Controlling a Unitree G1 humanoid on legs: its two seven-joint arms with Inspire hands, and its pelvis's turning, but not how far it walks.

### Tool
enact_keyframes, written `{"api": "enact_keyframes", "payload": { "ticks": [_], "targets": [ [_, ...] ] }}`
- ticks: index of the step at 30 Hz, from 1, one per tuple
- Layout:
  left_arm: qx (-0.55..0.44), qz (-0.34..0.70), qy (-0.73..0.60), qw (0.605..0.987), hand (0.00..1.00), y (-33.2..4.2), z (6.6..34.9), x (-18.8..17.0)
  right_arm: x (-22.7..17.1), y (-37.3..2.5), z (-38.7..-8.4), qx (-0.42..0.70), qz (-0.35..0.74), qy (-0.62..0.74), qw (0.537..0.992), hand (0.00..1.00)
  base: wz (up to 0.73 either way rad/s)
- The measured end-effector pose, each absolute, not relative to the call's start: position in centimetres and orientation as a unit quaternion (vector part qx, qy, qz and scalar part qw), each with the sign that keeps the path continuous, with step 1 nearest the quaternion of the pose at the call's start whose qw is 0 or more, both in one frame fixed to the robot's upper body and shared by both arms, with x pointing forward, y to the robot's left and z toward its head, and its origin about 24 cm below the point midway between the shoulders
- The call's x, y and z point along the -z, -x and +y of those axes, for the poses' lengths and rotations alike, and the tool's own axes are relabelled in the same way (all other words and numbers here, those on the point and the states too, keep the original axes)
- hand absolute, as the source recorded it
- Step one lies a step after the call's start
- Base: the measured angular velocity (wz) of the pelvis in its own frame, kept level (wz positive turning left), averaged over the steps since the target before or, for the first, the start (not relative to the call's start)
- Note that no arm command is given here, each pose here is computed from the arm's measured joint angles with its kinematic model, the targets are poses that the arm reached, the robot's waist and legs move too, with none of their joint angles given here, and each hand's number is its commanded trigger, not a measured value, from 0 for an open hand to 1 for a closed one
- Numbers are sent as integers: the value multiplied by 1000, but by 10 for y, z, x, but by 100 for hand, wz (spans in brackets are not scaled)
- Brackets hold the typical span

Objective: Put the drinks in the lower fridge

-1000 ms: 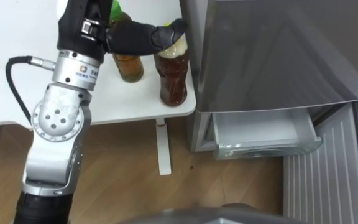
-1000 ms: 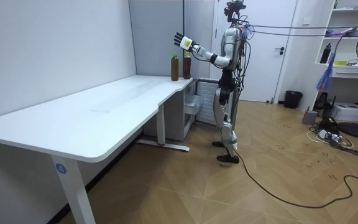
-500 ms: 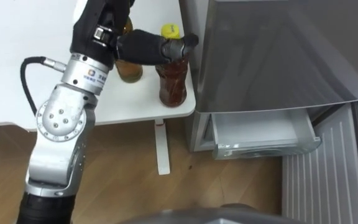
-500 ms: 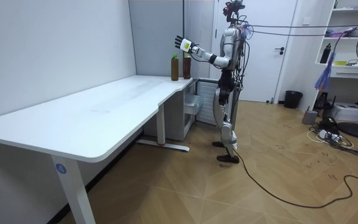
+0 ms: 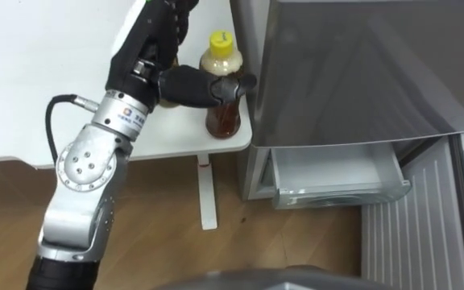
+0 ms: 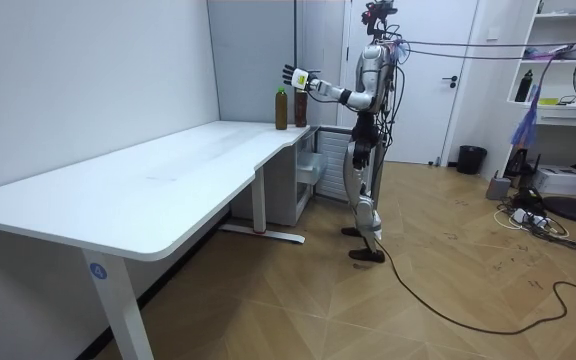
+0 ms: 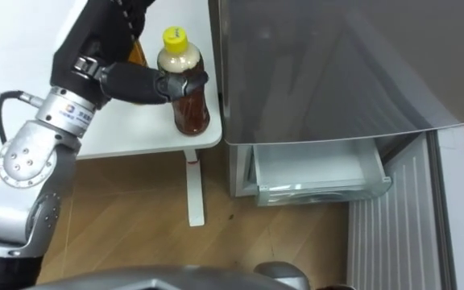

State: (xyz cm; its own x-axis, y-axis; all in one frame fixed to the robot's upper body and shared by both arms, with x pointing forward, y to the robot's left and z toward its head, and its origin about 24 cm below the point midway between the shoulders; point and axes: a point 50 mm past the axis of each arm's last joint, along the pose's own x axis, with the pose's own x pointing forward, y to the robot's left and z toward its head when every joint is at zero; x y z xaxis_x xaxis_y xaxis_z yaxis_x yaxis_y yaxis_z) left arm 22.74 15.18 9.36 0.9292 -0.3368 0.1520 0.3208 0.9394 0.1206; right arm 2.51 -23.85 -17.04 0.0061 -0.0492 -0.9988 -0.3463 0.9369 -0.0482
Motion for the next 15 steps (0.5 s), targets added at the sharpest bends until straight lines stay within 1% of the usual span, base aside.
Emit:
{"api": "enact_keyframes", "payload": {
  "ticks": [6,11,15],
  "targets": [
    [166,-80,-46,982,0,-226,152,-91,170,-27,-239,-106,696,143,696,0,0],
    [152,-35,-44,987,0,-228,158,-70,170,-28,-239,-103,694,145,698,0,0],
    [144,-25,-43,988,0,-228,159,-66,170,-32,-240,-97,685,153,705,0,0]
  ]
}}
